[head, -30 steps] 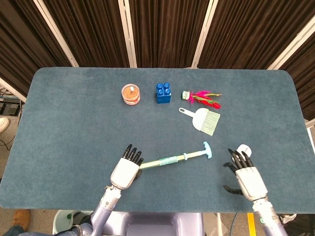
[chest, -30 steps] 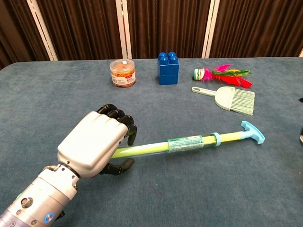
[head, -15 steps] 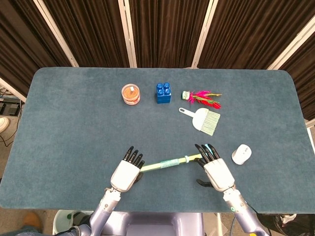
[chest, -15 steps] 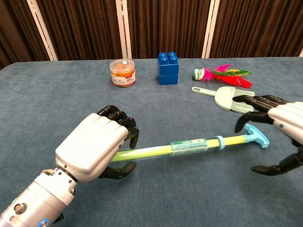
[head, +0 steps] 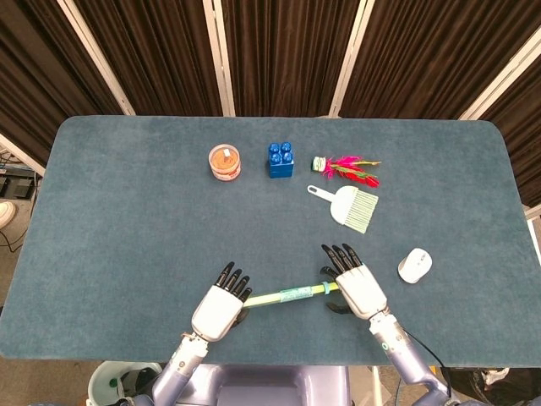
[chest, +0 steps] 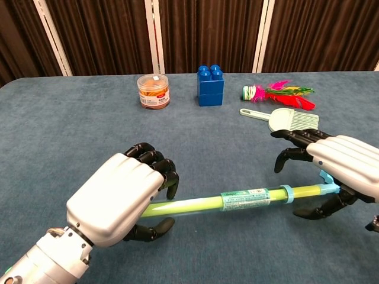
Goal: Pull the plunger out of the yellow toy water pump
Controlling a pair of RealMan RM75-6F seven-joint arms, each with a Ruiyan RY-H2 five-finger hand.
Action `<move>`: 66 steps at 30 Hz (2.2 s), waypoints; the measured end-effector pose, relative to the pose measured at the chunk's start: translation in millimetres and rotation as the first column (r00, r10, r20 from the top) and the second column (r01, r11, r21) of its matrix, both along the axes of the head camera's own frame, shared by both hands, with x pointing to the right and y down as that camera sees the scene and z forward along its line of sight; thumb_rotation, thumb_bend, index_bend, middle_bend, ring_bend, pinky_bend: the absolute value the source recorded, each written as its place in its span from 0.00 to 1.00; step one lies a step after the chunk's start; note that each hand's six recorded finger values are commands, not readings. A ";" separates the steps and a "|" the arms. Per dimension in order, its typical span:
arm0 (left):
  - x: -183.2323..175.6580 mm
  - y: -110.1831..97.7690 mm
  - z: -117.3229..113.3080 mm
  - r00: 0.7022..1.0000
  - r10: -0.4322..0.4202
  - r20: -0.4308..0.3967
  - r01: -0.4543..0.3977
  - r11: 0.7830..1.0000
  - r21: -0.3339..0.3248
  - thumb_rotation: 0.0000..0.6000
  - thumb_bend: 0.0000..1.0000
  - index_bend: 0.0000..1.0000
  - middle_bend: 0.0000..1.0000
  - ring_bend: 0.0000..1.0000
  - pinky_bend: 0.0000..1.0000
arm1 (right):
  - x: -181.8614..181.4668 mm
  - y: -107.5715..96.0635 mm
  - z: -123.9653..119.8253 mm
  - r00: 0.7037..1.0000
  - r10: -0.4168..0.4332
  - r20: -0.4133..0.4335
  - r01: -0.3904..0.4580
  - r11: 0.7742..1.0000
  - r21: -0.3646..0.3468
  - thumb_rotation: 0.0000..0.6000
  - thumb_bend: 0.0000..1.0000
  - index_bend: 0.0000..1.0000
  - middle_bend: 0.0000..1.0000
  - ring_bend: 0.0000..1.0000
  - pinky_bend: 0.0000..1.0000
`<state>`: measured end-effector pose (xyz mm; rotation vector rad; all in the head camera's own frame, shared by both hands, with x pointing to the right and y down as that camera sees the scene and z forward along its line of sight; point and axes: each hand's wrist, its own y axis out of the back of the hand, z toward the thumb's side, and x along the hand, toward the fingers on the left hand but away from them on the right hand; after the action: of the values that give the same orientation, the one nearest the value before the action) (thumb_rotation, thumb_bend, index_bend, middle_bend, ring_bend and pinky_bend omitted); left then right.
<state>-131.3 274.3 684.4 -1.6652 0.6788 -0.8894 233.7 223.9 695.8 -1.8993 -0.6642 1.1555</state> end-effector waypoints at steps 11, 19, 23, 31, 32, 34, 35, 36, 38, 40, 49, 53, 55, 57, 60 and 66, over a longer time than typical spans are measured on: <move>-13.5 -3.5 -3.1 1.000 -0.028 -0.012 0.028 0.999 -0.016 1.00 0.44 0.68 0.33 0.23 0.17 | 8.0 -9.1 6.8 0.998 0.030 0.058 -0.028 0.999 -0.037 1.00 0.36 0.35 0.01 0.00 0.02; -23.2 -7.1 -6.3 0.999 -0.046 -0.015 0.046 0.999 -0.021 1.00 0.44 0.68 0.34 0.23 0.17 | 25.6 -6.3 13.6 0.996 0.056 0.073 -0.051 0.996 -0.076 1.00 0.38 0.36 0.01 0.00 0.02; -23.3 -5.3 -3.9 0.999 -0.044 -0.015 0.043 0.998 -0.039 1.00 0.44 0.68 0.34 0.23 0.17 | 34.4 -4.9 16.4 0.991 0.089 0.097 -0.079 0.992 -0.101 1.00 0.40 0.36 0.01 0.00 0.02; -18.0 -2.0 -0.1 0.999 -0.032 -0.011 0.031 0.998 -0.052 1.00 0.44 0.68 0.34 0.23 0.17 | 44.8 -3.0 29.5 0.984 0.125 0.124 -0.107 0.984 -0.144 1.00 0.40 0.36 0.01 0.00 0.02; -17.8 -2.0 0.2 0.999 -0.033 -0.011 0.032 0.998 -0.053 1.00 0.44 0.68 0.34 0.23 0.17 | 43.8 -3.2 30.1 0.984 0.125 0.129 -0.106 0.984 -0.145 1.00 0.40 0.36 0.01 0.00 0.02; -17.1 -2.0 0.6 0.999 -0.034 -0.014 0.033 0.998 -0.056 1.00 0.44 0.68 0.34 0.23 0.17 | 41.5 -4.0 30.5 0.983 0.122 0.138 -0.102 0.984 -0.143 1.00 0.40 0.36 0.01 0.00 0.02; -16.7 -1.9 0.6 0.999 -0.035 -0.016 0.034 0.998 -0.057 1.00 0.44 0.68 0.34 0.23 0.17 | 40.9 -4.1 31.1 0.982 0.123 0.141 -0.102 0.984 -0.145 1.00 0.40 0.37 0.01 0.00 0.02; -16.6 -1.9 0.4 0.999 -0.036 -0.017 0.035 0.998 -0.057 1.00 0.44 0.68 0.34 0.23 0.17 | 40.5 -4.2 32.0 0.982 0.123 0.142 -0.102 0.984 -0.148 1.00 0.41 0.39 0.01 0.00 0.02; -16.9 -2.0 -0.2 0.999 -0.037 -0.020 0.036 0.998 -0.055 1.00 0.44 0.68 0.34 0.24 0.17 | 40.5 -4.3 34.6 0.982 0.125 0.141 -0.103 0.983 -0.154 1.00 0.42 0.44 0.02 0.00 0.02; -18.7 -3.0 -0.9 0.999 -0.040 -0.019 0.039 0.998 -0.050 1.00 0.44 0.68 0.34 0.24 0.17 | 40.8 -4.1 37.0 0.982 0.127 0.140 -0.105 0.982 -0.160 1.00 0.42 0.50 0.03 0.00 0.03; -25.5 -7.1 -4.2 0.998 -0.053 -0.022 0.052 0.998 -0.040 1.00 0.44 0.68 0.34 0.24 0.17 | 48.3 -5.9 46.7 0.983 0.141 0.116 -0.121 0.979 -0.167 1.00 0.45 0.71 0.10 0.00 0.06; -26.3 -7.8 -4.2 0.998 -0.055 -0.020 0.054 0.998 -0.038 1.00 0.44 0.68 0.34 0.24 0.17 | 51.7 -7.8 47.6 0.984 0.142 0.108 -0.125 0.980 -0.155 1.00 0.46 0.78 0.14 0.00 0.07; -26.3 -8.1 -4.1 0.998 -0.055 -0.019 0.054 0.998 -0.038 1.00 0.44 0.68 0.34 0.24 0.17 | 53.9 -9.7 46.9 0.984 0.143 0.104 -0.128 0.982 -0.142 1.00 0.46 0.78 0.14 0.00 0.07; -26.5 -8.6 -4.0 0.998 -0.055 -0.017 0.055 0.998 -0.037 1.00 0.44 0.68 0.34 0.24 0.17 | 55.8 -11.1 46.8 0.984 0.149 0.101 -0.135 0.981 -0.138 1.00 0.46 0.78 0.14 0.00 0.07; -26.8 -9.4 -4.3 0.998 -0.057 -0.016 0.056 0.998 -0.034 1.00 0.44 0.68 0.34 0.24 0.17 | 59.7 -13.6 45.9 0.983 0.155 0.096 -0.142 0.981 -0.132 1.00 0.46 0.78 0.14 0.00 0.08; -28.9 -9.4 -8.1 0.998 -0.057 -0.026 0.057 0.998 -0.026 1.00 0.44 0.68 0.34 0.24 0.17 | 67.6 -20.3 40.5 0.984 0.158 0.085 -0.149 0.983 -0.105 1.00 0.46 0.78 0.14 0.00 0.08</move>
<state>-160.2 264.8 676.3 -1.6901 0.7389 -0.9212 301.3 203.7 736.3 -2.0235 -0.8317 1.2211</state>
